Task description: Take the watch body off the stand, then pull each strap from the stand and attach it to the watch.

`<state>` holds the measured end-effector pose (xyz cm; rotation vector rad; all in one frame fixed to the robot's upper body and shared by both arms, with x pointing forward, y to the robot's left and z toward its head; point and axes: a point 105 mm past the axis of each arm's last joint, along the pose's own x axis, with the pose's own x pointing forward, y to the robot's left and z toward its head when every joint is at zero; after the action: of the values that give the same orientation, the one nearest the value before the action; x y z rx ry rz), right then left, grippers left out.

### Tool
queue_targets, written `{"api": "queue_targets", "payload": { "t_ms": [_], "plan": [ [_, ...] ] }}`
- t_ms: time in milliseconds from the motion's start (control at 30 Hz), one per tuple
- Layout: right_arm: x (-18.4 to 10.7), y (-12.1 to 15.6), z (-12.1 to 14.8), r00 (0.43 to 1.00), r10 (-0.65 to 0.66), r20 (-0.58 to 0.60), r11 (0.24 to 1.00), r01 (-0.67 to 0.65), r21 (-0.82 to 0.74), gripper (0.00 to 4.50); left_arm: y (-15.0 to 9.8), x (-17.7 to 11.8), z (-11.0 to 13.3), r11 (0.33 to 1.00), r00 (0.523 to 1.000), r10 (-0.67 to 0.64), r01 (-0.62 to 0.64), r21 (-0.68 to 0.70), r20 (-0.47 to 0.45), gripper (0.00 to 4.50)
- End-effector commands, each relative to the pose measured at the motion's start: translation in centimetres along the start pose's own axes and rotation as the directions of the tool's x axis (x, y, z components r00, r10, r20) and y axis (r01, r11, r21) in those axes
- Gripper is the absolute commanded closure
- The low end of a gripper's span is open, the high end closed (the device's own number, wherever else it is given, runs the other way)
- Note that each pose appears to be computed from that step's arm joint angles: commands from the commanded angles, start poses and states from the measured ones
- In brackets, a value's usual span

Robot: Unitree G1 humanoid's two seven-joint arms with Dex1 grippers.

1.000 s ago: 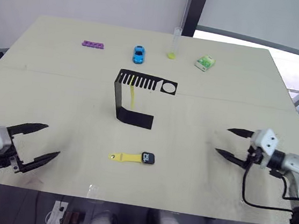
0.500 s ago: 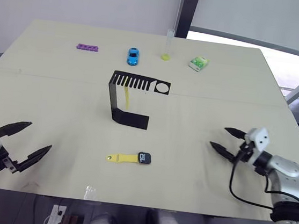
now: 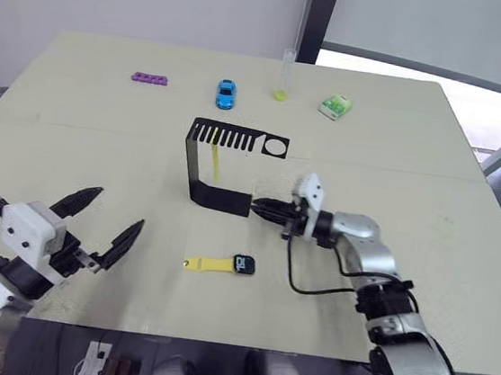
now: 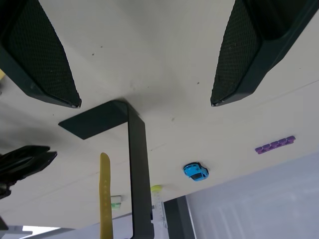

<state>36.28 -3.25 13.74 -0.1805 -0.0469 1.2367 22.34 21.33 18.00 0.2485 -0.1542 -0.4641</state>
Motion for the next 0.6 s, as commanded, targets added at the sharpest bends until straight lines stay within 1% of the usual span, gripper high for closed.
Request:
{"api": "queue_targets", "payload": {
  "t_ms": [33, 133, 233, 433, 600],
  "plan": [
    [1.1, -1.0, 1.2, 0.999, -0.044, 0.016, 0.998, 0.045, -0.047, 4.44, -1.1, 0.5, 0.8, 0.998, 1.0, -0.019, 0.019, 0.056, -0.004, 0.0],
    [1.9, -1.2, 1.1, 0.999, -0.033, 0.002, 0.998, 0.033, -0.053, 4.44, -1.4, 0.8, 0.6, 1.0, 1.0, -0.002, 0.002, 0.024, 0.005, 0.0],
    [2.1, -1.2, 0.1, 0.999, -0.019, -0.035, 0.995, 0.016, -0.095, 4.44, -3.1, 2.1, 0.2, 1.0, 1.0, -0.014, 0.014, -0.007, 0.012, 0.0],
    [2.3, -1.6, -1.8, 0.997, -0.048, -0.065, 0.998, 0.046, -0.039, 4.44, -4.9, 4.2, 0.0, 0.998, 0.999, 0.011, -0.009, -0.059, 0.031, 0.0],
    [2.4, -2.2, -3.2, 0.991, -0.082, -0.107, 0.996, 0.084, 0.012, 4.44, -5.2, 5.8, 0.0, 0.998, 0.999, 0.023, -0.02, -0.065, 0.037, 0.0]
  ]
}}
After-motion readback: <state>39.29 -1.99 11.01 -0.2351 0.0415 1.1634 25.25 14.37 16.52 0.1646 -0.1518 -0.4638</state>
